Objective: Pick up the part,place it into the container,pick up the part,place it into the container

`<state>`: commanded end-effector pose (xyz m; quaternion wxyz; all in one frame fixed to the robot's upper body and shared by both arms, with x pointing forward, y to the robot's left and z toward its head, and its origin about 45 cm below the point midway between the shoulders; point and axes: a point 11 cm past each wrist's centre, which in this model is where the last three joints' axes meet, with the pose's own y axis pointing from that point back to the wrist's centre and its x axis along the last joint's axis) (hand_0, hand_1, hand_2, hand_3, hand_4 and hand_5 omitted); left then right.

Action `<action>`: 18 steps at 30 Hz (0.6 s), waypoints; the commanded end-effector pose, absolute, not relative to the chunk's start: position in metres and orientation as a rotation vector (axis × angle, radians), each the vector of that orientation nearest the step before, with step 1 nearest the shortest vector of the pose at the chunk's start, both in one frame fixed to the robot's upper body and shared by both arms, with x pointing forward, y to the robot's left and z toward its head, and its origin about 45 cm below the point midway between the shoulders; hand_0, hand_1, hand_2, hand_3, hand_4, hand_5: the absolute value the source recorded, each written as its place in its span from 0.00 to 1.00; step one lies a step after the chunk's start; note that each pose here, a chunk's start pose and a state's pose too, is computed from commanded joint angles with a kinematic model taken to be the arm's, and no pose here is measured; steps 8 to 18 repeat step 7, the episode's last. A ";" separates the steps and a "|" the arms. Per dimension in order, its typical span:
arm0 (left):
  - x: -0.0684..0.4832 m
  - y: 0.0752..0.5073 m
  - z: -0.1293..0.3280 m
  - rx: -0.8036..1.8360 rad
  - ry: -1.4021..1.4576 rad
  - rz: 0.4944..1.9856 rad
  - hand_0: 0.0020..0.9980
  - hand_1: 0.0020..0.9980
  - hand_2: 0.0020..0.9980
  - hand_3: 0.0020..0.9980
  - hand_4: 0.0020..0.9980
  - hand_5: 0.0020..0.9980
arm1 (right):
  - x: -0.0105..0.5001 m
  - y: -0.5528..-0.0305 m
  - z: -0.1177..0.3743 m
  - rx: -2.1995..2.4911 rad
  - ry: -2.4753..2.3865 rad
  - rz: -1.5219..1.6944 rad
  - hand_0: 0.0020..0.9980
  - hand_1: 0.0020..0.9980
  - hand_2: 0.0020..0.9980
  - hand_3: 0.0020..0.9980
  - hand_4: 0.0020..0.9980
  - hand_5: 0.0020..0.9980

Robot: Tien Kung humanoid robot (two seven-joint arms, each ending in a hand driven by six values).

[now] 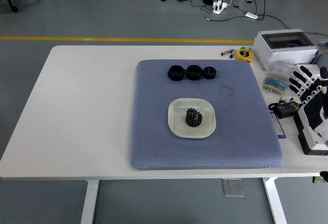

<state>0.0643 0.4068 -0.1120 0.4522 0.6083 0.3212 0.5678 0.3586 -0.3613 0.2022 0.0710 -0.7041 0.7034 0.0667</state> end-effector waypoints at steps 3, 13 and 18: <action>0.065 0.407 -0.112 1.503 0.793 1.403 0.73 0.75 0.78 0.69 0.73 0.69 | 0.359 -0.360 0.203 -2.121 2.103 0.204 0.97 0.87 0.88 0.90 1.00 1.00; 0.065 0.407 -0.112 1.503 0.793 1.403 0.73 0.75 0.78 0.69 0.73 0.69 | 0.359 -0.358 0.203 -2.122 2.088 0.215 0.98 0.87 0.88 0.90 1.00 1.00; 0.065 0.407 -0.112 1.503 0.793 1.403 0.73 0.75 0.78 0.69 0.73 0.69 | 0.359 -0.358 0.203 -2.122 2.088 0.215 0.98 0.87 0.88 0.90 1.00 1.00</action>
